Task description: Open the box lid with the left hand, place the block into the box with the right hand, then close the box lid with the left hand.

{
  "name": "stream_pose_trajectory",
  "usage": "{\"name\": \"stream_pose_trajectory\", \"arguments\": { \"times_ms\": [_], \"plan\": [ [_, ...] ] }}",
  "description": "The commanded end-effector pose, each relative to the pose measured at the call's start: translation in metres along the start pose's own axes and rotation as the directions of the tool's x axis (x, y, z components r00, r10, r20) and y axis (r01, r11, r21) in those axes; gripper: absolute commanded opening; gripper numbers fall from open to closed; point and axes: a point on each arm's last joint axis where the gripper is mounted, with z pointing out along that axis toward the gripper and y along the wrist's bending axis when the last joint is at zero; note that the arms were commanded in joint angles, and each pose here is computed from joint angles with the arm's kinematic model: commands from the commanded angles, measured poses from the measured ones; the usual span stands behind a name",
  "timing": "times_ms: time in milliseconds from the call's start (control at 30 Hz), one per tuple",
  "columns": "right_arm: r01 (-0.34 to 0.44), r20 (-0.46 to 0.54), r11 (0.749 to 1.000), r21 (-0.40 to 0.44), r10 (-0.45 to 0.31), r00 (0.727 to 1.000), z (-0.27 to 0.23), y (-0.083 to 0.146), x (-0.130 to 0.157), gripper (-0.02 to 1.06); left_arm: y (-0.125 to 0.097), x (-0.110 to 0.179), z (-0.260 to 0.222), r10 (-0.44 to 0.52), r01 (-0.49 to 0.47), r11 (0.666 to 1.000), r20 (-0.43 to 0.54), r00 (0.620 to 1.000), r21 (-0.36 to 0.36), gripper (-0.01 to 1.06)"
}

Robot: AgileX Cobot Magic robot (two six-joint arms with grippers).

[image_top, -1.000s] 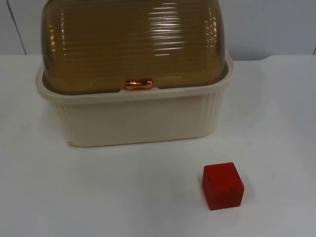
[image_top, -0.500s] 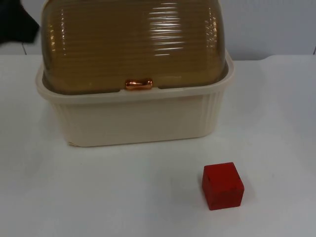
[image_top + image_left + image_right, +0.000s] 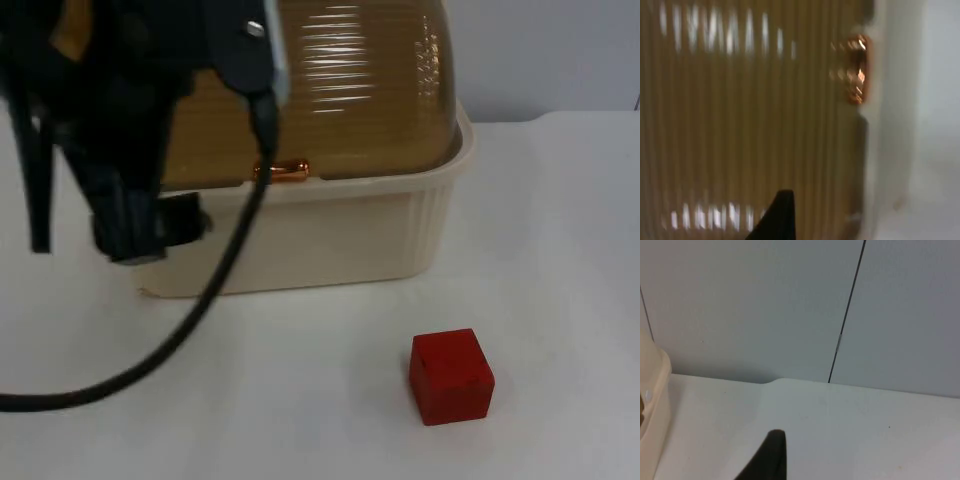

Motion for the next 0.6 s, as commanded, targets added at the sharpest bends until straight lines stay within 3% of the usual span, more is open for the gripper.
{"name": "stream_pose_trajectory", "arguments": {
  "times_ms": [0, 133, 233, 267, 367, 567],
  "plan": [
    [0.014, 0.01, 1.0, 0.009, -0.014, 1.0, -0.002, -0.001, -0.002, 1.05, -0.003, -0.014, 0.007, -0.002, 0.003, 0.997, 0.021, 1.0, -0.075, 1.03],
    [0.014, 0.01, 1.0, 0.009, -0.014, 1.0, -0.002, -0.001, -0.002, 1.05, -0.012, -0.028, 0.022, -0.016, 0.017, 0.987, 0.007, 1.0, -0.159, 1.03],
    [0.01, 0.01, 1.0, 0.009, -0.01, 1.0, -0.002, -0.001, -0.002, 1.05, -0.014, -0.036, 0.032, -0.077, 0.078, 0.96, 0.016, 0.997, -0.27, 1.03],
    [0.01, 0.01, 1.0, 0.009, -0.01, 1.0, -0.002, -0.001, -0.002, 1.05, -0.014, -0.036, 0.032, -0.077, 0.078, 0.96, 0.016, 0.997, -0.27, 1.03],
    [0.01, 0.01, 1.0, 0.009, -0.01, 1.0, -0.002, -0.001, -0.002, 1.05, -0.011, -0.04, 0.035, -0.078, 0.095, 0.926, 0.061, 0.995, -0.366, 1.03],
    [0.01, 0.01, 1.0, 0.009, -0.01, 1.0, -0.002, -0.001, -0.002, 1.05, -0.021, -0.033, 0.042, -0.112, 0.135, 0.922, 0.084, 0.99, -0.363, 1.03]
  ]
}}
